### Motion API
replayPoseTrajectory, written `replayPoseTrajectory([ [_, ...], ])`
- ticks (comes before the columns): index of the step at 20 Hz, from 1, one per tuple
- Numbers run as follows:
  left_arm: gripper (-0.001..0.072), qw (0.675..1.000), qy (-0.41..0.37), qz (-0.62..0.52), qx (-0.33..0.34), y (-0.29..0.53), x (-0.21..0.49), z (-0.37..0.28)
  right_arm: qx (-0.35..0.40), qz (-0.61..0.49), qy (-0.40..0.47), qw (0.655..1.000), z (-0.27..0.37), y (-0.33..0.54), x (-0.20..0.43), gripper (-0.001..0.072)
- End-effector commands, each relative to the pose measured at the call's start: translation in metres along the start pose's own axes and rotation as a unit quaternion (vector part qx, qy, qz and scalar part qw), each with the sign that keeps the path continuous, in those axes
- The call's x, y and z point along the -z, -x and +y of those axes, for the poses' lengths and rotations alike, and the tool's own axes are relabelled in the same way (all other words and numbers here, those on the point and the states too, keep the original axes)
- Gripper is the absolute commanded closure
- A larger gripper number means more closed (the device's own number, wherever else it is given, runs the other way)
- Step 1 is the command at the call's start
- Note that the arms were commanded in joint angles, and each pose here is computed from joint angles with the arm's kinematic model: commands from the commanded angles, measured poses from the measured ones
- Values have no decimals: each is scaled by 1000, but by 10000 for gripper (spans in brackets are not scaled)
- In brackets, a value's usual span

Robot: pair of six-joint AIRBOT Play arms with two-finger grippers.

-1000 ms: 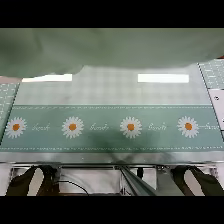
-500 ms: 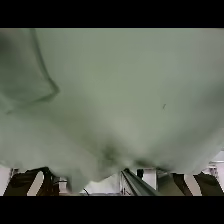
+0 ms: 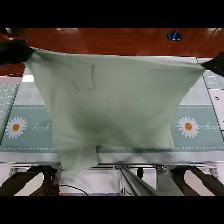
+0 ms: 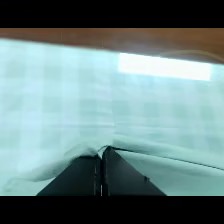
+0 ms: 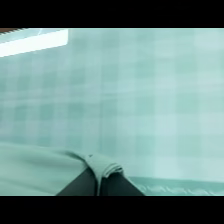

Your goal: Fold the shirts.

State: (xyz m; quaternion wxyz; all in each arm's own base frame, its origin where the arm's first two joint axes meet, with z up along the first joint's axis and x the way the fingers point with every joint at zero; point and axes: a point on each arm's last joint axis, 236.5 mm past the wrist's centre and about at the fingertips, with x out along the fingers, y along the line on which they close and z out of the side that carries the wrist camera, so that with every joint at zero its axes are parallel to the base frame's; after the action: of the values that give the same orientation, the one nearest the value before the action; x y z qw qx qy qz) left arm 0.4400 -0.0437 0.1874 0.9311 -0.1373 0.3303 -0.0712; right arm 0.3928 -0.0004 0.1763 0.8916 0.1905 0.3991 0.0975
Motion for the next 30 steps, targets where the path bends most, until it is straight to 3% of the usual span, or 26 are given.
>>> replayPoseTrajectory([
  [1,691,994,96,43,22,-108,18,6,-30,39,-50,998,-35,-103,1,671],
  [6,691,984,138,110,31,-197,43,18,-43,82,-117,989,-62,-191,-16,671],
  [10,690,966,195,158,56,-216,68,16,-55,114,-124,984,-61,-216,-16,671],
  [16,691,960,118,242,82,-169,81,42,-73,161,-89,980,-63,-172,-10,670],
  [20,691,935,73,343,48,-151,138,72,-10,280,-65,958,-94,-163,58,670],
  [25,691,922,90,376,30,-163,182,86,5,300,-82,950,-97,-204,112,670],
  [26,688,920,92,379,30,-164,184,87,6,299,-83,951,-95,-210,116,637],
  [27,589,920,98,379,28,-164,185,87,9,299,-91,950,-92,-212,118,338],
  [28,225,918,107,381,25,-161,182,87,2,304,-87,949,-86,-209,118,91],
  [29,5,916,113,383,24,-156,177,89,-1,308,-85,948,-84,-201,114,92],
  [30,5,914,117,389,25,-148,171,92,-3,307,-88,948,-84,-186,106,92],
])
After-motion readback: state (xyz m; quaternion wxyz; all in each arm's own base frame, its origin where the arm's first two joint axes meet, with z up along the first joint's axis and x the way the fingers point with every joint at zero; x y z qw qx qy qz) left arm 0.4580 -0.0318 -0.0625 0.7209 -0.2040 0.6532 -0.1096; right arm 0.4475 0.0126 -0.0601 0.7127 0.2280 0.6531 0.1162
